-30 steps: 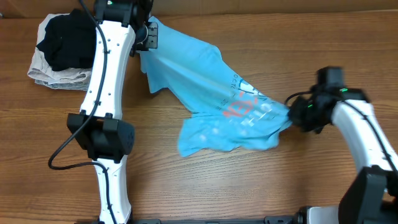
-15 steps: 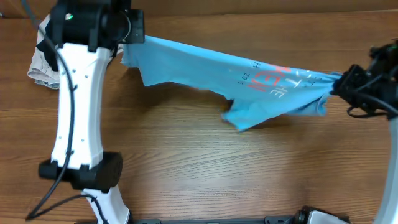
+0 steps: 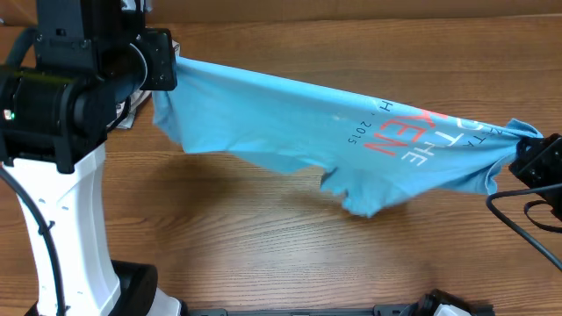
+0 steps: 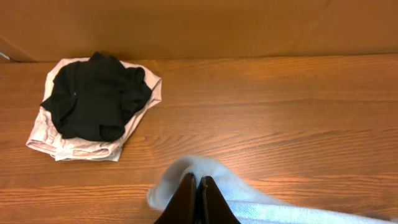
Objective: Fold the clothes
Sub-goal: 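Lift and stretch the T-shirt between both grippers, pulling apart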
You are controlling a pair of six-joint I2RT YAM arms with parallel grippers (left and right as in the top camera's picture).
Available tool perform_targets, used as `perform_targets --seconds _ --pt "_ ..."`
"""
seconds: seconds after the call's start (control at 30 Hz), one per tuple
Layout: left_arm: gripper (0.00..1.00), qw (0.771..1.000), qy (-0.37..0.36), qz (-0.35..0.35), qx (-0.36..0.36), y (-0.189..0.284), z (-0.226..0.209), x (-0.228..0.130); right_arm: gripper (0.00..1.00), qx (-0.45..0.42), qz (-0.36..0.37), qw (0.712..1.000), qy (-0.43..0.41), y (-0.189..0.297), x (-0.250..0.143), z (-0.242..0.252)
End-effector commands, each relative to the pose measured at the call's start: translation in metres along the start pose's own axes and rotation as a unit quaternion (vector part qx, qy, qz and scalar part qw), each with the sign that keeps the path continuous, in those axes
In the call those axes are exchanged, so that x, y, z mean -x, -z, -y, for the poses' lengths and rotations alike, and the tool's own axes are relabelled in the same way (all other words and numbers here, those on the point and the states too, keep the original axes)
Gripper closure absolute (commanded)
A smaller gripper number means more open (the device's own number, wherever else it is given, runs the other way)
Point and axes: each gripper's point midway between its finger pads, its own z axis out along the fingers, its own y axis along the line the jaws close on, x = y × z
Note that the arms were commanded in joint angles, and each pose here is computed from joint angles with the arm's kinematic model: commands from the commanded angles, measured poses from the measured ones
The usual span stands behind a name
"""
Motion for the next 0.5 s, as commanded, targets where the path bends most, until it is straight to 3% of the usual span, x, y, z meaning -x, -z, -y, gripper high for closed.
perform_targets --seconds 0.0,0.23,0.47 --pt "0.96 0.999 0.01 -0.015 0.027 -0.02 -0.009 0.001 0.96 -0.048 0.016 0.999 0.001 -0.002 0.013 0.017" --pt "0.96 0.995 0.001 -0.099 0.026 -0.094 0.004 -0.019 0.96 -0.074 -0.068 0.995 0.0 -0.056 0.013 0.034" --pt "0.96 0.977 -0.033 -0.209 0.015 -0.192 0.038 -0.066 0.96 -0.107 -0.198 0.974 -0.006 -0.138 -0.002 0.063"
